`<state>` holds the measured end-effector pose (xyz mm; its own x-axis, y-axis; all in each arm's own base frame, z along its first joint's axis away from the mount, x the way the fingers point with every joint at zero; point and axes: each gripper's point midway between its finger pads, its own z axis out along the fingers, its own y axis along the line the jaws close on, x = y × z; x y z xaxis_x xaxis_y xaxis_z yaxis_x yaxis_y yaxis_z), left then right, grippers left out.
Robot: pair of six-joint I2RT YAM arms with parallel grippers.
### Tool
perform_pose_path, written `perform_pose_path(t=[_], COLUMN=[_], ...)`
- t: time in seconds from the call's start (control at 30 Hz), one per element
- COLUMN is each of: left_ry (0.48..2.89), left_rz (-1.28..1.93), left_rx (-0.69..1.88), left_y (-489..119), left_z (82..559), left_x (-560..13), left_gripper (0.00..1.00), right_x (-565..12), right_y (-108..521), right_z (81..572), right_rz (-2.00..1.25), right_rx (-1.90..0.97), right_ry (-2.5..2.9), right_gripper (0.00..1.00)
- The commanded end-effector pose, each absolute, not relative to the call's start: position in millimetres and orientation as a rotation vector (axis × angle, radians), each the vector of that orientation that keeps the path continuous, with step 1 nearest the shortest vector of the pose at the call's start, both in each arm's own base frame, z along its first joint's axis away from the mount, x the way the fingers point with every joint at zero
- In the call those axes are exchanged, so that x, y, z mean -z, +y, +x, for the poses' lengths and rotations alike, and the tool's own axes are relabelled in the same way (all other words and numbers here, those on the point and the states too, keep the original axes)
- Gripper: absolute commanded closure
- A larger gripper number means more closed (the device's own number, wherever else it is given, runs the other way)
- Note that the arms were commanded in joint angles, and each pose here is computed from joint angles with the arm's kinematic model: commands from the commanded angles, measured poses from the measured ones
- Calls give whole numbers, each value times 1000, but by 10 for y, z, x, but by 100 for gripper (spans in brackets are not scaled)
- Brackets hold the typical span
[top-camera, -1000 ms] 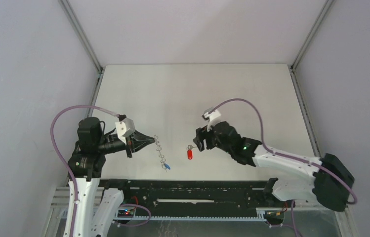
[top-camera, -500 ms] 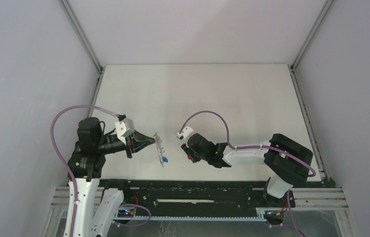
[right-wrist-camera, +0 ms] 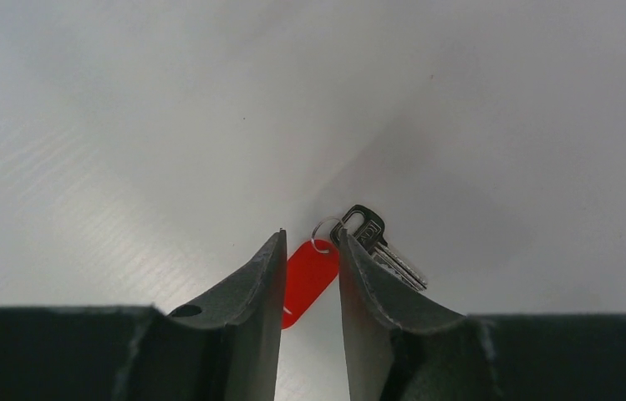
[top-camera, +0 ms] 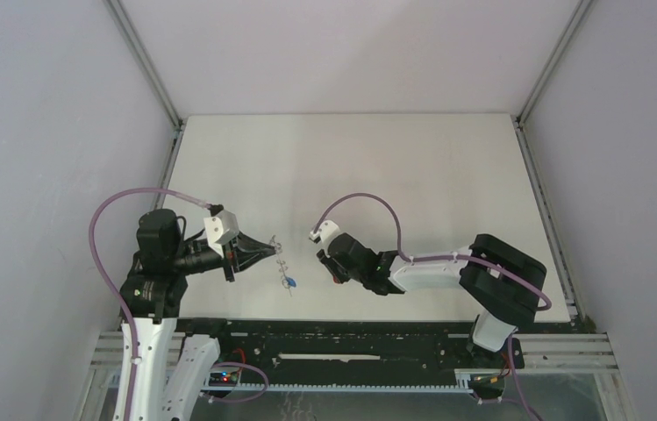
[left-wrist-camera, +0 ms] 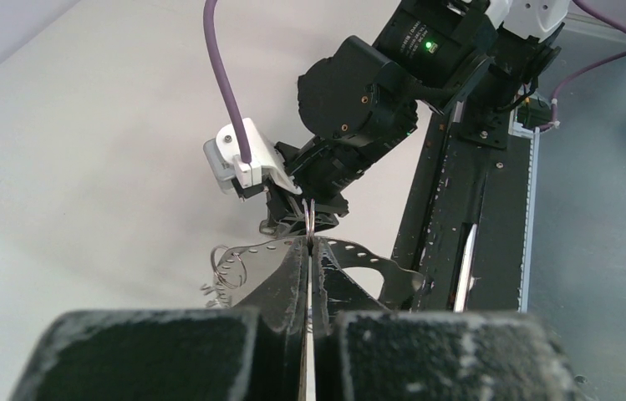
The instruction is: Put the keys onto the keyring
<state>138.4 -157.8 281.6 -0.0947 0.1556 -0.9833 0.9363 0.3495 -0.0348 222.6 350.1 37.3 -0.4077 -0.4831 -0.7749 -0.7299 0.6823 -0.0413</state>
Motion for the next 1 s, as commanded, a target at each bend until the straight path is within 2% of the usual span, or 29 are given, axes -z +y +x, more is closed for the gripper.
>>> perform_pose_path(t=[0.0,0.13,0.3,0.37,0.97], left_ry=[1460,1462,1463,1461,1451], left_rz=[1049,1048,1044,1044,1049], left_rx=[881,883,888,890,907], left_y=[-1598,-1598,-1601,-1603,-1617], left_z=[1336,1338,1328,1322,1295], left_x=[-3066,-3061,-3074,-3085,-3121], left_gripper=[100,100,100,100,100], right_x=[-449,-402,-381,-374,-292], right_y=[3579,3559,3569,3566,3475], right_z=[2284,2276,2269,2278,2407], right_rz=[-912,-922,-932,-929,-880], right_rx=[-402,-397,-429,-433,-376], right_ry=[2067,2082,2093,2097,2119], right_gripper=[63,67,80,83,76])
